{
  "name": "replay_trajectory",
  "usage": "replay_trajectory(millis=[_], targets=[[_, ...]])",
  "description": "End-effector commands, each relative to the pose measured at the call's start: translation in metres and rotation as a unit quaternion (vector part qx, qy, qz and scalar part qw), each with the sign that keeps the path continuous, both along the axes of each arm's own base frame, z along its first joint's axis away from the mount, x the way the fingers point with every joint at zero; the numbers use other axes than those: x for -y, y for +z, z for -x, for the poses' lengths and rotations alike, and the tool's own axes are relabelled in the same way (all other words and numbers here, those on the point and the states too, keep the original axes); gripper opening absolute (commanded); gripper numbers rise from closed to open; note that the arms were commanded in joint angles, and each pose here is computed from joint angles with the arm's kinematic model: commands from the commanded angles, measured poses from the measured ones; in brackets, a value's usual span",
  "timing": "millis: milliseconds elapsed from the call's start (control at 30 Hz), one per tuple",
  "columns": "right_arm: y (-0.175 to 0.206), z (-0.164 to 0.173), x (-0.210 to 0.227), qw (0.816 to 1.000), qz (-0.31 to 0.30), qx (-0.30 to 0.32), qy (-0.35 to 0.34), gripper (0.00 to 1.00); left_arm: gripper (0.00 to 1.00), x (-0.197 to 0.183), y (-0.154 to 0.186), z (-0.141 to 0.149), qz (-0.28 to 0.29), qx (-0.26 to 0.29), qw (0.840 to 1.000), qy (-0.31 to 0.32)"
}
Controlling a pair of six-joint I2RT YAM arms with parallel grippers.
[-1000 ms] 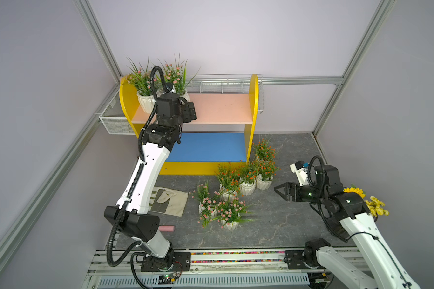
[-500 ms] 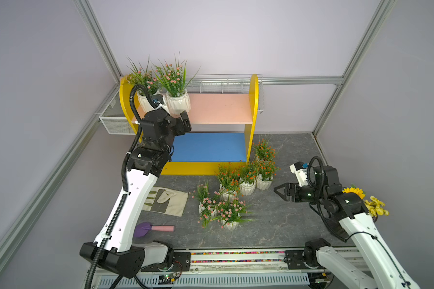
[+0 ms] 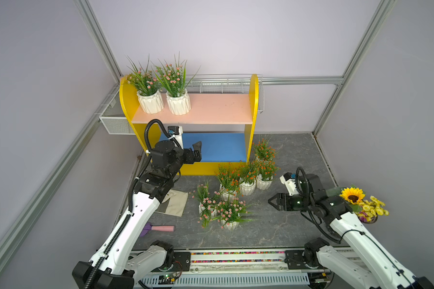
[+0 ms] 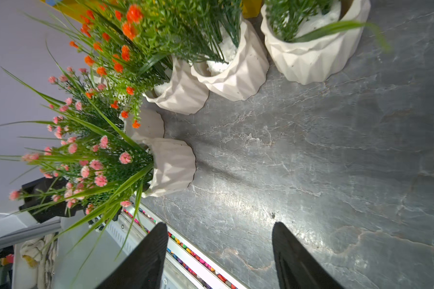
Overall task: Place the baby's breath potted plants on the rack by color
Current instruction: Place the baby's breath potted plant on the rack, then pick up the baby's breath potted plant from the center of the board.
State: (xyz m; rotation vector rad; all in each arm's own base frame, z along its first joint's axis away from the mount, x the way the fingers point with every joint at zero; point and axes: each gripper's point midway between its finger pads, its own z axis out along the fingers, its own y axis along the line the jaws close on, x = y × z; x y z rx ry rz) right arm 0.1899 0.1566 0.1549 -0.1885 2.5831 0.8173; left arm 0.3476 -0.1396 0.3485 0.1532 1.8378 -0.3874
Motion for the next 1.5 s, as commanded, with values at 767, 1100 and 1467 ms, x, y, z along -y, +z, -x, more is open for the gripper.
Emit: replay_trajectory(millis=[767,1100,1467], targets=[[-0.056,-0.009,-0.079,0.999,0.038,0.01,0.038,0.45,1.0,0.037,-0.084,0.055,0.048,-0.032,0.991,-0.117],[-0.048,-0.004,-0.115,0.996,0.032,0.023,0.082,0.38,1.0,0.033,-0.079,0.056,0.044,-0.028,0.993,-0.109],[-0.048,0.006,-0.135,0.993,0.04,0.024,0.109,0.33,1.0,0.031,-0.077,0.056,0.04,-0.027,0.993,-0.105]])
